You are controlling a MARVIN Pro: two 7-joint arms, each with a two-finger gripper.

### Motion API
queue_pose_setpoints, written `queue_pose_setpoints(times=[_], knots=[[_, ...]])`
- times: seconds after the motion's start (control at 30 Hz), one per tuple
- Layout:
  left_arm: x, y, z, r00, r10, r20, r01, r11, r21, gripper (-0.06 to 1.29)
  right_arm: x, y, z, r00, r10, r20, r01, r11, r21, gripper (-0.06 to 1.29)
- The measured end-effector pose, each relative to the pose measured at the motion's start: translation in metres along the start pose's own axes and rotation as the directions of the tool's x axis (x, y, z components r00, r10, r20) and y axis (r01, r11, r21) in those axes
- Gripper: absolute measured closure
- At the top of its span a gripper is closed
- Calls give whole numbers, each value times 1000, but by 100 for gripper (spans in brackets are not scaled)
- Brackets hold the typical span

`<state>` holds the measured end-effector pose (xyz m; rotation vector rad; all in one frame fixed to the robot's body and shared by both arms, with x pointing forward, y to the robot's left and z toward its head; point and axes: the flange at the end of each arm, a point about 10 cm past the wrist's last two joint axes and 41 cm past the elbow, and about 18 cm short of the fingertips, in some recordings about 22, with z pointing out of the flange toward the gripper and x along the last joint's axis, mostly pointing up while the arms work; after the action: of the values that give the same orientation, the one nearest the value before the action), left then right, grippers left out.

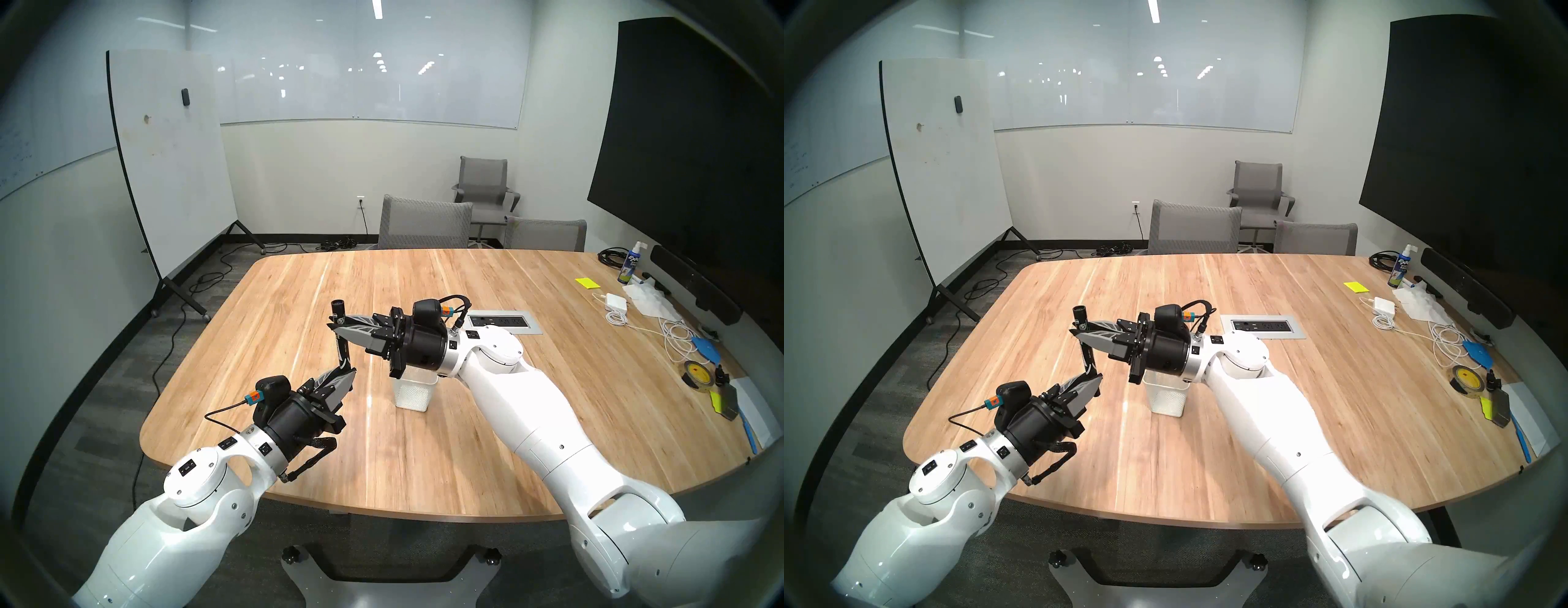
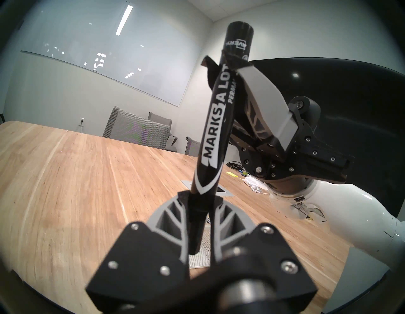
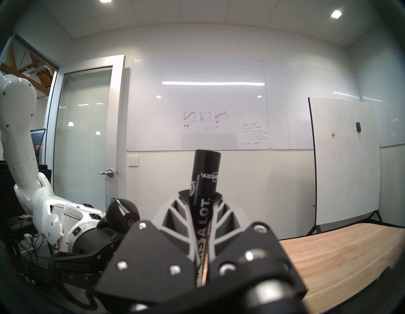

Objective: Place the pen, the marker, and the scissors into the pen holder

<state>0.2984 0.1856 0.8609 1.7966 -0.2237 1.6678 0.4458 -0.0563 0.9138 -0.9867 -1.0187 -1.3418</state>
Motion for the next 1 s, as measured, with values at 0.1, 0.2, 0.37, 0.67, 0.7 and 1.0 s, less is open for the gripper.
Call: queue_pose_setpoints(times=[0.1, 0.2, 0.37, 0.67, 0.7, 1.0], knots=[[0, 0, 0, 1000, 0, 0, 0, 1000, -1, 109, 0, 0, -1, 1000, -1, 0, 1, 1000, 0, 118], [-1, 0, 0, 1000, -1, 2, 1, 1000, -3, 109, -1, 1, -2, 1000, 0, -1, 0, 1000, 0, 118], [-2, 0, -1, 1000, -2, 4, 2, 1000, -1, 109, -3, 1, -3, 1000, 2, -1, -2, 1000, 1, 118], [-3, -1, -1, 1000, -2, 5, 2, 1000, 8, 109, -5, 2, -3, 1000, 5, -1, -5, 1000, 0, 118], [-4, -1, -2, 1000, 0, 5, 0, 1000, 7, 109, -5, 2, -3, 1000, 4, -1, -4, 1000, 0, 118], [-4, 1, -3, 999, 43, -6, -43, 999, 25, 109, -7, 2, -4, 1000, 3, 1, -3, 1000, -3, 118]])
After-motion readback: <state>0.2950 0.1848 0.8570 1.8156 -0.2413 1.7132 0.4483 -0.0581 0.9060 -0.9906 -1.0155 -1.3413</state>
